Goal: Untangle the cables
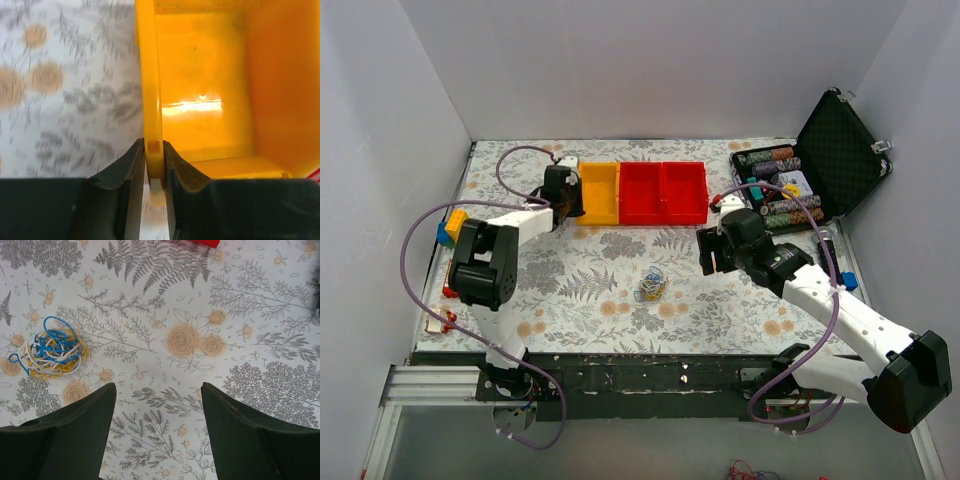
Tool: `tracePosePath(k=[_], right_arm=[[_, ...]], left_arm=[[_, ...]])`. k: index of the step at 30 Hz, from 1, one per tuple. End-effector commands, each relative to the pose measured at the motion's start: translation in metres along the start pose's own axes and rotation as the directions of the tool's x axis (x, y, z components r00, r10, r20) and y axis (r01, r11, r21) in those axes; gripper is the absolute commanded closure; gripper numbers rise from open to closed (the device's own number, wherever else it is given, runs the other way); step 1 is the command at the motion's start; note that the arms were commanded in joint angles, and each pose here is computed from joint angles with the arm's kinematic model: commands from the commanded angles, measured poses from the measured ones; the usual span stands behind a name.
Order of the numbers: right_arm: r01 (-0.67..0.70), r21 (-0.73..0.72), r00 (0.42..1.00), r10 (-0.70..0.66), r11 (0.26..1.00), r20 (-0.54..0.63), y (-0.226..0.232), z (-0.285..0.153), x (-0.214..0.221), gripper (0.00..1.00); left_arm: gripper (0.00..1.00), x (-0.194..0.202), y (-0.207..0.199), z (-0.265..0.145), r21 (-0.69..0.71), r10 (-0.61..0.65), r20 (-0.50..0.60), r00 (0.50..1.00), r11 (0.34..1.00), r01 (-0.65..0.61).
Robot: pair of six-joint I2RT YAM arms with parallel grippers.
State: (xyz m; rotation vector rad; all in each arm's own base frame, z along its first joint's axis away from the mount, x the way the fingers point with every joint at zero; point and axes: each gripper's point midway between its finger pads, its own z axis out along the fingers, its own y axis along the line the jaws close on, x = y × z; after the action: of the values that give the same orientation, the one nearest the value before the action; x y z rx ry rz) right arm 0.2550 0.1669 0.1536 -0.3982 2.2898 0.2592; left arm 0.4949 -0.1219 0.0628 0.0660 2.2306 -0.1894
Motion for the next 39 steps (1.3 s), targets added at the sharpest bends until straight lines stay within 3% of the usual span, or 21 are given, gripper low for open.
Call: tracePosePath(k=[1, 5, 11, 15, 17, 19, 22, 28, 33, 36, 39], right_arm=[[-0.018, -0.067, 0.999, 0.02, 0.998, 0.036, 0.02, 0.006, 0.001, 0.23], [-0.013, -0.054, 1.0, 0.014, 0.998, 0.016, 0.03, 0.014, 0.019, 0.23], [-0.014, -0.119, 1.0, 0.015, 0.993, 0.003, 0.06, 0.02, 0.038, 0.24], [-0.008, -0.168, 1.0, 0.008, 0.986, 0.0, 0.078, 0.024, 0.044, 0.23], [-0.004, -0.186, 1.0, 0.004, 0.983, 0.001, 0.085, 0.027, 0.045, 0.23], [-0.006, -0.218, 1.0, 0.006, 0.976, -0.001, 0.093, 0.03, 0.045, 0.23], [-0.004, -0.244, 1.0, 0.005, 0.97, 0.0, 0.104, 0.036, 0.044, 0.23], [0.011, -0.278, 1.0, -0.003, 0.96, 0.03, 0.12, 0.05, 0.036, 0.23], [0.018, -0.321, 1.0, -0.01, 0.947, 0.024, 0.139, 0.063, 0.03, 0.26], [0.023, -0.342, 1.0, -0.021, 0.939, 0.008, 0.148, 0.069, 0.036, 0.33], [0.047, -0.371, 0.999, -0.053, 0.927, -0.006, 0.161, 0.072, 0.046, 0.39]], left_arm=[[0.89, 0.021, 0.011, -0.049, -0.034, -0.008, -0.021, 1.0, 0.999, 0.007], [0.88, 0.057, 0.013, -0.077, -0.019, -0.021, -0.065, 0.998, 1.0, 0.019], [0.81, 0.071, 0.01, -0.116, 0.01, -0.038, -0.069, 0.997, 0.999, 0.039], [0.74, 0.09, -0.001, -0.13, 0.071, -0.046, -0.138, 0.989, 0.996, 0.056], [0.65, 0.091, -0.004, -0.132, 0.079, -0.059, -0.149, 0.987, 0.994, 0.072], [0.45, 0.088, -0.006, -0.134, 0.085, -0.074, -0.15, 0.986, 0.993, 0.088], [0.35, 0.086, -0.011, -0.139, 0.102, -0.083, -0.162, 0.983, 0.99, 0.1], [0.02, 0.062, -0.011, -0.152, 0.094, -0.076, -0.148, 0.986, 0.991, 0.091], [0.02, 0.021, -0.015, -0.175, 0.069, -0.124, -0.15, 0.981, 0.988, 0.136], [0.02, 0.011, -0.034, -0.193, 0.153, -0.135, -0.206, 0.969, 0.974, 0.168], [0.02, 0.014, -0.062, -0.214, 0.336, -0.06, -0.251, 0.966, 0.931, 0.145]])
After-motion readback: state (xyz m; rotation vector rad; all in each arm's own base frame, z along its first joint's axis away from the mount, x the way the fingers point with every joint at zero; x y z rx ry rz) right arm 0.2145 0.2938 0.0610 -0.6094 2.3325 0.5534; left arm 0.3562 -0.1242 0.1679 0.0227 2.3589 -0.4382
